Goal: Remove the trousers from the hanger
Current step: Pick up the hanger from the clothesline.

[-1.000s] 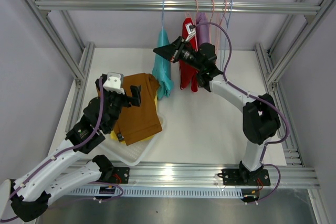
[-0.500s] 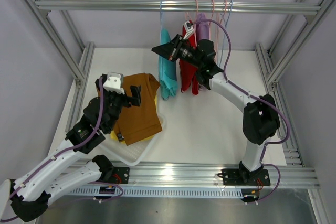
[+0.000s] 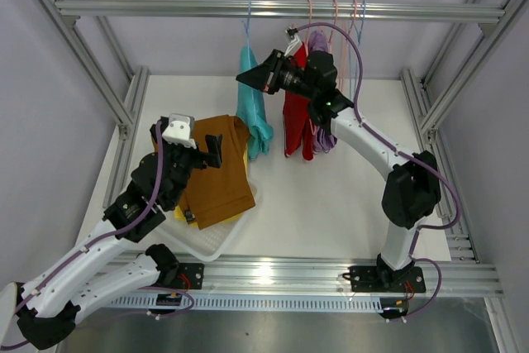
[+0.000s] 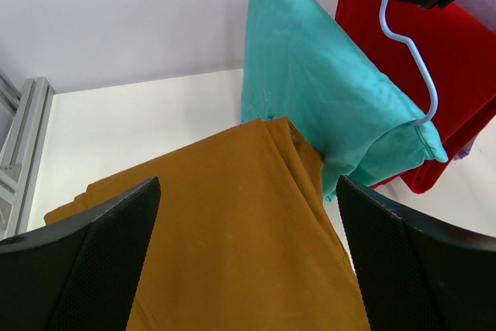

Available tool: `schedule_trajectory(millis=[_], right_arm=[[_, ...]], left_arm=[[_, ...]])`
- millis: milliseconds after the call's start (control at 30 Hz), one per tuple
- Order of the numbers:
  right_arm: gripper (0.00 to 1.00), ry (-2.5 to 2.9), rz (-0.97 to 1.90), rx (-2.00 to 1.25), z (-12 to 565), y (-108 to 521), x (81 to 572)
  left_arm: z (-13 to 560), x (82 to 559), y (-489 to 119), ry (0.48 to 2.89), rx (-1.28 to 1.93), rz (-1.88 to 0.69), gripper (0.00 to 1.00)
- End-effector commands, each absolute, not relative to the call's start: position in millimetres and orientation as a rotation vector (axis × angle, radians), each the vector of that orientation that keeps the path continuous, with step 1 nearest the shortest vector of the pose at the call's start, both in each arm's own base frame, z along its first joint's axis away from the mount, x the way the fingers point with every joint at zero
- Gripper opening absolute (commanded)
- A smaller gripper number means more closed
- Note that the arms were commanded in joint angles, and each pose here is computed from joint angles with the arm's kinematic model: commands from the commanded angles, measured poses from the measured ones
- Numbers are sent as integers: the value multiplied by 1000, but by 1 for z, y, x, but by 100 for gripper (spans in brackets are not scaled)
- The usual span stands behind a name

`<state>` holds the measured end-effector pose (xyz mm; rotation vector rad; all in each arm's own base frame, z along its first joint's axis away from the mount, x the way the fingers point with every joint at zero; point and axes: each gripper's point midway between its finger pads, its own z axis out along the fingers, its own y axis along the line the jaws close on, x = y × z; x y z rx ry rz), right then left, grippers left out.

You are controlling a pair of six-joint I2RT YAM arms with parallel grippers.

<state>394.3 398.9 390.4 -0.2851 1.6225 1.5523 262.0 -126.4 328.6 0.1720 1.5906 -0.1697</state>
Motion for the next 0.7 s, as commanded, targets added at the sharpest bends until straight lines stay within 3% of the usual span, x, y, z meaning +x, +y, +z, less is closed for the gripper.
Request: schedule_trajectory(millis=[0, 667], right_arm=[[0, 1149, 1513, -315, 545, 350, 364], [0, 1050, 1475, -315, 594, 309, 354]], left_arm=[[339, 262, -125, 1561, 163, -179, 99], [335, 265, -126, 1572, 168, -162, 100]])
